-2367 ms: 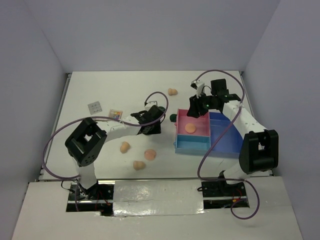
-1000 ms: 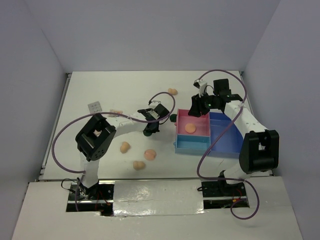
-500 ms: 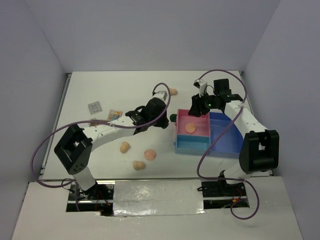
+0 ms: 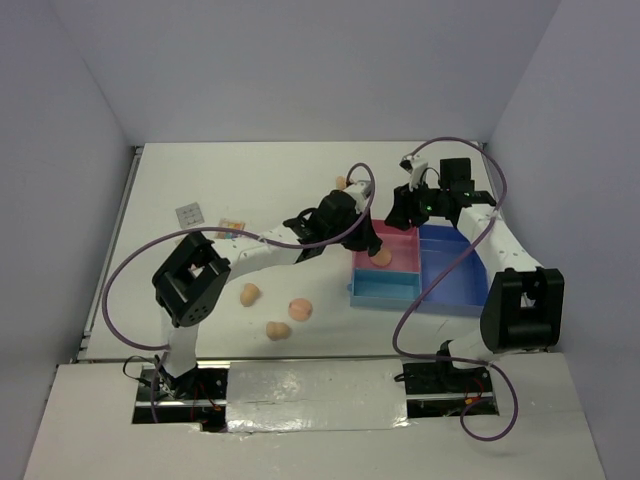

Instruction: Organize the makeup

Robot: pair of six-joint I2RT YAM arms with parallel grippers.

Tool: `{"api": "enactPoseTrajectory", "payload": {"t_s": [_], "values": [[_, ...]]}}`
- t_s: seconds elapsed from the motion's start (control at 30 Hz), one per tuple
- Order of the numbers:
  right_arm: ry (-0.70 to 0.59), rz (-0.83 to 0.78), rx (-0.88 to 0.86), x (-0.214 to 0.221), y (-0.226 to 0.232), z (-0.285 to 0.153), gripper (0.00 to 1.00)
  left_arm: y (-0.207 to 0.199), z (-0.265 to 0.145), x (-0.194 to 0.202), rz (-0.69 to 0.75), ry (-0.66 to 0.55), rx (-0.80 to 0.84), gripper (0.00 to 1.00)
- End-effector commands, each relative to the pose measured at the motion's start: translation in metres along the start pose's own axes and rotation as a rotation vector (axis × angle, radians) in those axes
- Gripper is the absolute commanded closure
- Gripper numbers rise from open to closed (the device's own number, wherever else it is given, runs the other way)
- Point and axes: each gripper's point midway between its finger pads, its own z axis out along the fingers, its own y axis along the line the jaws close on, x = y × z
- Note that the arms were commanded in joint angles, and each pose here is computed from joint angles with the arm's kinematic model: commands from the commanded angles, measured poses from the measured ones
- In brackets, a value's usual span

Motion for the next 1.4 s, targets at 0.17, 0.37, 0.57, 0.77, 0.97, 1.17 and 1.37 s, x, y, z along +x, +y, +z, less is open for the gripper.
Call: {"api": "enactPoseTrajectory", "payload": {"t_s": [0.17,0.37,0.57,0.77,0.97,1.17,1.37], "values": [[-0.064,-0.033,0.022,-0.017,-0.002,-0.01,0.48,-0.019,0.01,-0.014,-0.018,-0.036,0.057,0.68],[-0.062,-0.025,0.009,-0.018,-0.001,-0.009,0.48,-0.018,0.003,-0.019,-0.013,-0.056,0.043,0.62],[-0.047,-0.044,-0.032,-0.024,0.001,-0.005,0.48,-0.016,-0.019,-0.03,0.023,-0.094,-0.003,0.85],[0.027,-0.191,-0.048,-0.038,0.005,0.009,0.48,0.01,-0.076,-0.046,0.05,-0.186,-0.147,0.92],[0.197,-0.399,0.018,-0.041,0.014,0.051,0.33,0.071,-0.149,-0.033,-0.007,-0.232,-0.378,0.49],[0.307,-0.54,0.062,-0.041,0.028,0.088,0.31,0.108,-0.212,-0.016,-0.089,-0.318,-0.488,0.37],[0.47,-0.629,0.05,-0.014,0.033,0.124,0.31,0.123,-0.247,0.003,-0.151,-0.378,-0.522,0.35]]}}
